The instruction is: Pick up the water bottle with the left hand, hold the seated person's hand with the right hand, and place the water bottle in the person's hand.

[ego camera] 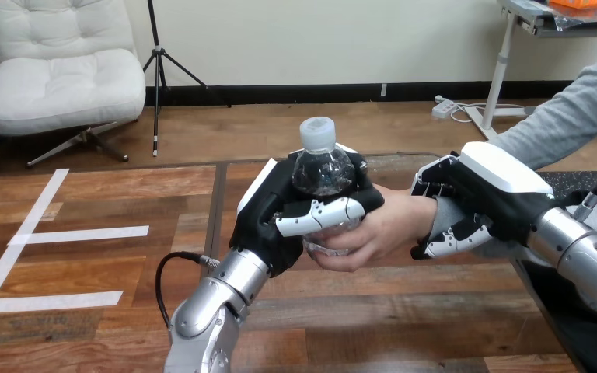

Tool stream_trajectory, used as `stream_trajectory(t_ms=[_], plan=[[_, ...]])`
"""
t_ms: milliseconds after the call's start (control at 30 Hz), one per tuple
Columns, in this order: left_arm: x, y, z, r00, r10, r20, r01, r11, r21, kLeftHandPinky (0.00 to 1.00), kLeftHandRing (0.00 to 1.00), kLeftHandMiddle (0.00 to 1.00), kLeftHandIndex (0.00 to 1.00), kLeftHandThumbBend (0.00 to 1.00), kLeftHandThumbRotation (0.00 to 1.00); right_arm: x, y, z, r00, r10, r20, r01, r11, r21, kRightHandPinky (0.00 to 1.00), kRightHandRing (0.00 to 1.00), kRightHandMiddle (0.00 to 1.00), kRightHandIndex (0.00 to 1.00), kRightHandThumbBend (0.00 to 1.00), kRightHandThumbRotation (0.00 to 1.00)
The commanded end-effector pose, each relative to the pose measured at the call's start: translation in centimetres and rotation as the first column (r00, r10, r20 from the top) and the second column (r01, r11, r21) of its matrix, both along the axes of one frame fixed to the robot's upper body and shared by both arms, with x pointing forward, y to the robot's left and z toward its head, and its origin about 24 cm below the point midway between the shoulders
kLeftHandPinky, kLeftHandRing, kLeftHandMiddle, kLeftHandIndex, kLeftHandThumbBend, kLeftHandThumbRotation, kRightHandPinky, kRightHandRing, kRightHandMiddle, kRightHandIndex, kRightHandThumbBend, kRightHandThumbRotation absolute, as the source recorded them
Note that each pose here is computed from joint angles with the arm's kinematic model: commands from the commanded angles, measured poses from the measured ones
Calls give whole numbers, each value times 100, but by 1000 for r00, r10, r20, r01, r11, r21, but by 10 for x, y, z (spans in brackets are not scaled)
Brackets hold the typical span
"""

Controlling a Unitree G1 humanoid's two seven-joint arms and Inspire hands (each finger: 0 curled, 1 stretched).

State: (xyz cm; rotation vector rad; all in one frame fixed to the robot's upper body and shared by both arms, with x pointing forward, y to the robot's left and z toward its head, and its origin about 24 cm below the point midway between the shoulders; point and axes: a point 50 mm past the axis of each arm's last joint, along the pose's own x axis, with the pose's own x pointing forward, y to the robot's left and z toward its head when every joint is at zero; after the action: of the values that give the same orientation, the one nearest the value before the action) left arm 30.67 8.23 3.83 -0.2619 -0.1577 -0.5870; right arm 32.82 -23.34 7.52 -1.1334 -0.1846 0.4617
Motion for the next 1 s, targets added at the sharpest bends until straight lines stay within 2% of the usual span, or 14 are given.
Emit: stream_trajectory(t_ms=[0,33,300,333,467,700,900,967], plan=[[7,-1,20,996,-26,90,21,999,48,46,56,61,60,90,15,4,1,18,997,11,76,-13,1000,21,38,40,45,45,78,0],[7,0,20,995,-26,92,21,998,58,54,62,67,66,93,22,4,1,18,997,11,77,-13,1000,20,38,40,45,46,78,0],[8,3,19,994,-16,106,1,990,140,78,80,82,81,99,42,4,1,18,997,10,75,-12,1000,20,38,40,45,46,78,0],[9,4,19,994,-13,106,-2,989,146,84,84,85,83,99,48,4,1,18,997,12,77,-13,1000,20,38,40,45,46,79,0],[8,4,18,994,-2,105,-14,988,153,91,88,87,85,100,56,4,1,18,997,13,78,-15,1000,19,37,40,45,45,79,0],[7,6,18,996,3,88,-14,992,126,92,87,86,86,100,71,4,0,18,998,9,70,-10,1000,16,37,40,44,45,79,0],[7,9,18,996,4,89,-15,993,119,83,83,83,84,95,78,4,0,17,997,11,81,-12,1000,14,37,40,45,46,79,0],[7,9,19,996,5,88,-15,993,120,76,81,82,83,95,78,4,0,17,997,11,80,-12,1000,12,37,40,44,46,79,0]])
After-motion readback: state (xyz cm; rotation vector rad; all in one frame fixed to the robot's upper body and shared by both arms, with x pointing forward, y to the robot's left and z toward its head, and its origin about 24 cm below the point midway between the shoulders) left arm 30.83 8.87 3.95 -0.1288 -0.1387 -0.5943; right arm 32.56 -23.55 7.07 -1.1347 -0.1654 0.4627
